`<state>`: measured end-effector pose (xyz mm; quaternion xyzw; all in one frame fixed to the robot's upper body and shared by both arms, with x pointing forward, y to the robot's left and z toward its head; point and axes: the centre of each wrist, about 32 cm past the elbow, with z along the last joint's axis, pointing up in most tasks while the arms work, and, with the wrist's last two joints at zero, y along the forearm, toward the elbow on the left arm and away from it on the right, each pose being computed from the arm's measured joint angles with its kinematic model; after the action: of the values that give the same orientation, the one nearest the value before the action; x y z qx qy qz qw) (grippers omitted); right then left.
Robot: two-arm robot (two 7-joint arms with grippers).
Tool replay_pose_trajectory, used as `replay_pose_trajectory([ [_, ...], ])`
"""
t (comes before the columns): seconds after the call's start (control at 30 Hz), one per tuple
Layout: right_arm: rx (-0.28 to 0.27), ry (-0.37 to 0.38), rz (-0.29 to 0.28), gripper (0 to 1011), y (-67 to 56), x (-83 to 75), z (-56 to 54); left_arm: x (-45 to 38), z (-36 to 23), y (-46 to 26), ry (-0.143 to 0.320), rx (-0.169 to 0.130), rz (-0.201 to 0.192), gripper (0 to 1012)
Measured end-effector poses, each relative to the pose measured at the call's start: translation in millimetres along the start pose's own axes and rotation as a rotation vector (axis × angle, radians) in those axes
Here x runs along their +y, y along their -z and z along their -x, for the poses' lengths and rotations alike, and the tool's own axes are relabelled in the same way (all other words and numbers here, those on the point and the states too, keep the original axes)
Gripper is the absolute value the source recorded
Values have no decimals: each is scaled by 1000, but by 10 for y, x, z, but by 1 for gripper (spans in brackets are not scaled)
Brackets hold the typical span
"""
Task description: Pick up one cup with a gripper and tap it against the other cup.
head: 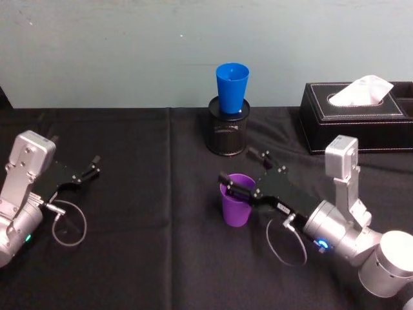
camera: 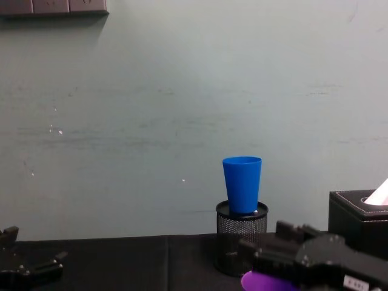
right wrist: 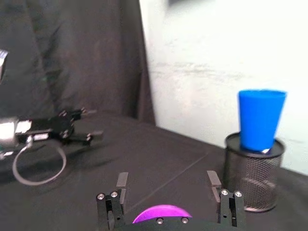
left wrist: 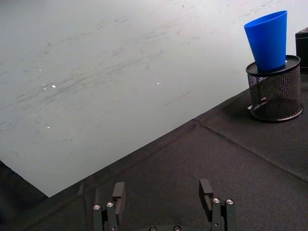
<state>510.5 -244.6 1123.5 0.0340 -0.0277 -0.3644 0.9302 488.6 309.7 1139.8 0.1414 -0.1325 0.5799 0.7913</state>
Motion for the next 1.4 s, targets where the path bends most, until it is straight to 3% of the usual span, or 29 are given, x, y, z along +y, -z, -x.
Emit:
replay_pose_trajectory([
  [0.13,-14,59,3,1002,-99,8,17,0,0,0,0,0,0,1000],
  [0.33,-16,260,57,1003,-249,-9,68,0,0,0,0,0,0,1000],
  [0.53,1,392,90,1003,-259,-26,88,0,0,0,0,0,0,1000],
  [0.6,5,456,136,1003,-248,-20,94,0,0,0,0,0,0,1000],
  [0.7,14,493,174,1002,-229,-13,92,0,0,0,0,0,0,1000],
  [0.73,27,555,235,1002,-159,27,75,0,0,0,0,0,0,1000],
  [1.4,27,550,235,1003,-158,32,75,0,0,0,0,0,0,1000],
])
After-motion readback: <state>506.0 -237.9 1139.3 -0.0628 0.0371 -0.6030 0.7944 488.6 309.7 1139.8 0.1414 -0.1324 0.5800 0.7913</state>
